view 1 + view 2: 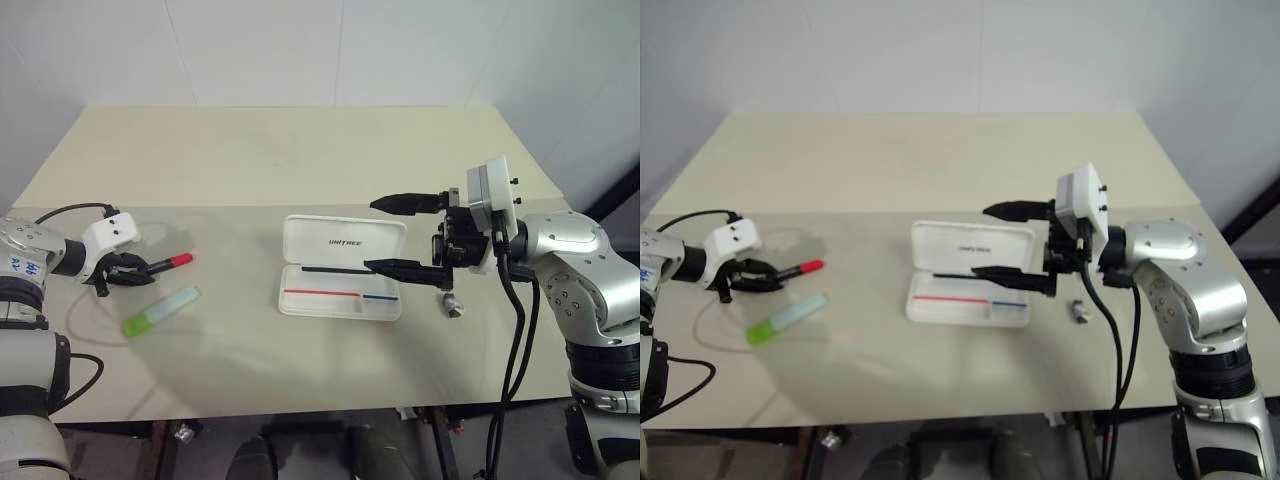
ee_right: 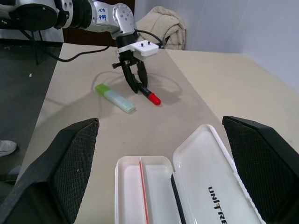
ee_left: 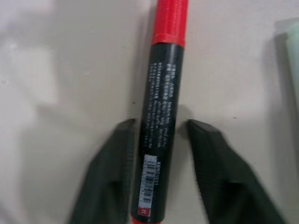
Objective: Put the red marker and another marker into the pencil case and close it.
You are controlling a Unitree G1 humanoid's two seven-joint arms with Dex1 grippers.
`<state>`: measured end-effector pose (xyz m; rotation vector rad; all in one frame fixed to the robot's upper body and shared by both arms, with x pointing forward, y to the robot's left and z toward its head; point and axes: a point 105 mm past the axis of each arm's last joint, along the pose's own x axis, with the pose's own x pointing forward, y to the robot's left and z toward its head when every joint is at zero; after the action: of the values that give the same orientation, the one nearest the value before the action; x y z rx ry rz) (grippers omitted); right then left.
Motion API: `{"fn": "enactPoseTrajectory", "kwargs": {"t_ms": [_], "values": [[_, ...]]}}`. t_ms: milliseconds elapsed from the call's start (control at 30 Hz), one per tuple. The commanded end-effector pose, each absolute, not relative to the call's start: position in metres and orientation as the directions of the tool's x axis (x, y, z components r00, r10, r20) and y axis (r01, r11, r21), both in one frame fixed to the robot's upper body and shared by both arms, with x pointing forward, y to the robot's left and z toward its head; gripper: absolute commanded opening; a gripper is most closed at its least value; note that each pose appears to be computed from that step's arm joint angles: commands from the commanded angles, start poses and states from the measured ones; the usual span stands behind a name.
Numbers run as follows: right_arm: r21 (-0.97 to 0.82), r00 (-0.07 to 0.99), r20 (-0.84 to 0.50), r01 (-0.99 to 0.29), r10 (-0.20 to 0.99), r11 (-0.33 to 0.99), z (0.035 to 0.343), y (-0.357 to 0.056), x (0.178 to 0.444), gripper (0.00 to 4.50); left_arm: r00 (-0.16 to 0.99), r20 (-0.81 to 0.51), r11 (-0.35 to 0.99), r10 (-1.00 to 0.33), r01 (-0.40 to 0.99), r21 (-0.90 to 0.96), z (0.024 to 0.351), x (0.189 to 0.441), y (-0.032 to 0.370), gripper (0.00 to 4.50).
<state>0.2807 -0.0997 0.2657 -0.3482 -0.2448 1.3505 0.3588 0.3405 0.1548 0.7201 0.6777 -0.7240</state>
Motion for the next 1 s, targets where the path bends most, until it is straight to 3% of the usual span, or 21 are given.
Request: {"fn": "enactPoseTrajectory", "kwargs": {"t_ms": [33,200,433,567,833,1000], "values": [[-0.438,0.209,0.001,-0.879,0.978,0.188,0.281,-0.104,0.273,4.50,0.582,-0.742,0.549,-0.333,0.760,0.349,0.155,0.359,0.342,0.56],[-0.438,0.214,-0.005,-0.879,0.977,0.190,0.279,-0.104,0.275,4.50,0.584,-0.727,0.482,-0.361,0.784,0.391,0.166,0.363,0.334,0.56],[-0.432,0.211,-0.016,-0.883,0.977,0.184,0.275,-0.104,0.279,4.50,0.559,-0.645,0.392,-0.521,0.828,0.402,0.217,0.367,0.303,0.56],[-0.419,0.199,-0.013,-0.891,0.980,0.175,0.273,-0.102,0.282,4.50,0.424,-0.633,0.242,-0.647,0.902,0.357,0.241,0.355,0.262,0.56],[-0.418,0.202,-0.017,-0.891,0.979,0.177,0.268,-0.103,0.290,4.50,0.236,-0.629,0.090,-0.741,0.962,0.256,0.241,0.313,0.195,0.56],[-0.421,0.221,-0.020,-0.886,0.975,0.192,0.267,-0.106,0.292,4.50,0.231,-0.612,0.071,-0.756,0.959,0.274,0.238,0.313,0.166,0.56]]}}
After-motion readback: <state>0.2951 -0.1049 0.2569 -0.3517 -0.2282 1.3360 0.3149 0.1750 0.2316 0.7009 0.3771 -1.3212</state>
